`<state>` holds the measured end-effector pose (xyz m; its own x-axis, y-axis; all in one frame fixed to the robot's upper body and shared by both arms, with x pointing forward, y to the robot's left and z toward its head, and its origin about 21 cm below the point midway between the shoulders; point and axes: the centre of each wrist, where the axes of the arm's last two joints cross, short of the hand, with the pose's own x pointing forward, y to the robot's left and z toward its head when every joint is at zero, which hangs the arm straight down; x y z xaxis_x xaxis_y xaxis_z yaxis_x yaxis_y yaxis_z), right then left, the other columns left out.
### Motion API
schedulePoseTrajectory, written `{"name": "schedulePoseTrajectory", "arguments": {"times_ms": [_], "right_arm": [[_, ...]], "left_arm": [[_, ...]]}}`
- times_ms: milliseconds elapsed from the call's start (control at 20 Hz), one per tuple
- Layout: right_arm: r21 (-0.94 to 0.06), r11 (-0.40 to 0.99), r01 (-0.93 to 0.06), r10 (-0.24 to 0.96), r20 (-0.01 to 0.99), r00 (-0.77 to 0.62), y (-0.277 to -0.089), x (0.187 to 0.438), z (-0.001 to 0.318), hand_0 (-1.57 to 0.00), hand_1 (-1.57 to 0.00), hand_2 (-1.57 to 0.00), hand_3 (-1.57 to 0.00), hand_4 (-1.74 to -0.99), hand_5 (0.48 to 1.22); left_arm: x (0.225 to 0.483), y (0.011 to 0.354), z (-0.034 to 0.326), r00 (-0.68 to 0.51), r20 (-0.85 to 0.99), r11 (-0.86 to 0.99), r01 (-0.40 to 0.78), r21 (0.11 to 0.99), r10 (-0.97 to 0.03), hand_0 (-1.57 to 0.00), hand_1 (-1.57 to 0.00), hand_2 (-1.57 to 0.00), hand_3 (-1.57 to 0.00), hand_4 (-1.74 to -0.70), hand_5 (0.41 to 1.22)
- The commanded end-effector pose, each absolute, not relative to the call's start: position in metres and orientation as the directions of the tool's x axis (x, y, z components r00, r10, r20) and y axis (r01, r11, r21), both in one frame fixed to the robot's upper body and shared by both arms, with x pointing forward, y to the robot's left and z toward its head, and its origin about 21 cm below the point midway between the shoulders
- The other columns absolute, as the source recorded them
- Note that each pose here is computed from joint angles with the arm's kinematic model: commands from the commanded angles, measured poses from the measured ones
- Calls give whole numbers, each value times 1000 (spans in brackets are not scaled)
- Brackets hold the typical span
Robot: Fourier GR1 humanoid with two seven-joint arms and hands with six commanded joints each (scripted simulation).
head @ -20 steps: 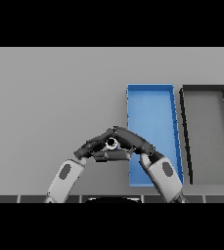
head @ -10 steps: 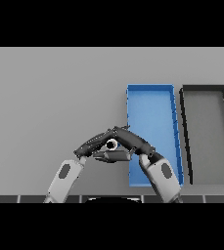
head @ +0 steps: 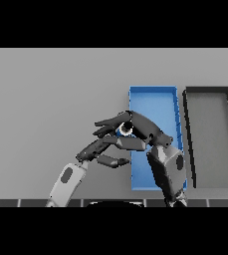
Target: Pick up the blue pipe and place it into the blue bin.
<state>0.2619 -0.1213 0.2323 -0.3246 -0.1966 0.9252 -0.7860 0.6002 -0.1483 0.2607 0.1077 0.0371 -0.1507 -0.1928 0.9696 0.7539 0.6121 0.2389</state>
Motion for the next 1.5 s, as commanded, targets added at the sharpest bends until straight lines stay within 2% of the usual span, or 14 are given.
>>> {"name": "schedulePoseTrajectory", "arguments": {"times_ms": [0, 100, 250, 450, 600, 900, 1100, 1300, 1450], "right_arm": [[-126, 599, -791, -215, 926, -311, -124, 265, 240, -1571, -1571, -1571, -1571, -1496, 1221], [-97, 631, -770, -251, 913, -322, -136, 276, 264, -1571, -1571, -1571, -1571, -1497, 1221], [-80, 737, -671, -260, 883, -391, -153, 290, 291, -1571, -1571, -1571, -1571, -1498, 1221], [-98, 845, -525, -153, 897, -414, -186, 313, 289, -1571, -1571, -1571, -1571, -1498, 1221], [-73, 905, -419, -88, 932, -352, -214, 320, 280, -1571, -1571, -1571, -1571, -1499, 1221], [-83, 957, -278, 35, 985, -171, -246, 325, 224, -1571, -1571, -1571, -1571, -1499, 1221], [-89, 976, -198, 89, 996, -11, -258, 322, 180, -1571, -1571, -1571, -1571, -1500, 1221], [-76, 991, -108, 93, 984, 154, -258, 316, 138, -1571, -1571, -1571, -1571, -1500, 1221], [-47, 996, -80, 66, 964, 259, -260, 314, 117, -1571, -1571, -1571, -1571, -1498, 1221]], "left_arm": [[262, 108, 38, -146, 969, 613, 753, 240, -200, -3, -3, -3, -2, -961, 475], [259, 110, 39, -154, 969, 610, 755, 242, -194, -2, -2, -2, -1, -954, 474], [257, 112, 40, -169, 967, 609, 752, 252, -191, 0, 0, 0, 0, -947, 468], [256, 119, 40, -162, 965, 624, 737, 257, -206, 0, 0, 0, 1, -950, 470], [255, 121, 43, -158, 968, 629, 737, 248, -196, 1, 1, 1, 1, -950, 474], [260, 126, 41, -172, 965, 633, 729, 261, -199, 1, 1, 1, 1, -941, 462], [259, 121, 38, -182, 963, 632, 728, 267, -198, 1, 1, 1, 1, -929, 462], [259, 122, 38, -201, 960, 641, 715, 279, -193, 1, 1, 1, 1, -928, 466], [258, 123, 41, -208, 958, 637, 716, 286, -197, 1, 1, 1, 1, -925, 474]]}}
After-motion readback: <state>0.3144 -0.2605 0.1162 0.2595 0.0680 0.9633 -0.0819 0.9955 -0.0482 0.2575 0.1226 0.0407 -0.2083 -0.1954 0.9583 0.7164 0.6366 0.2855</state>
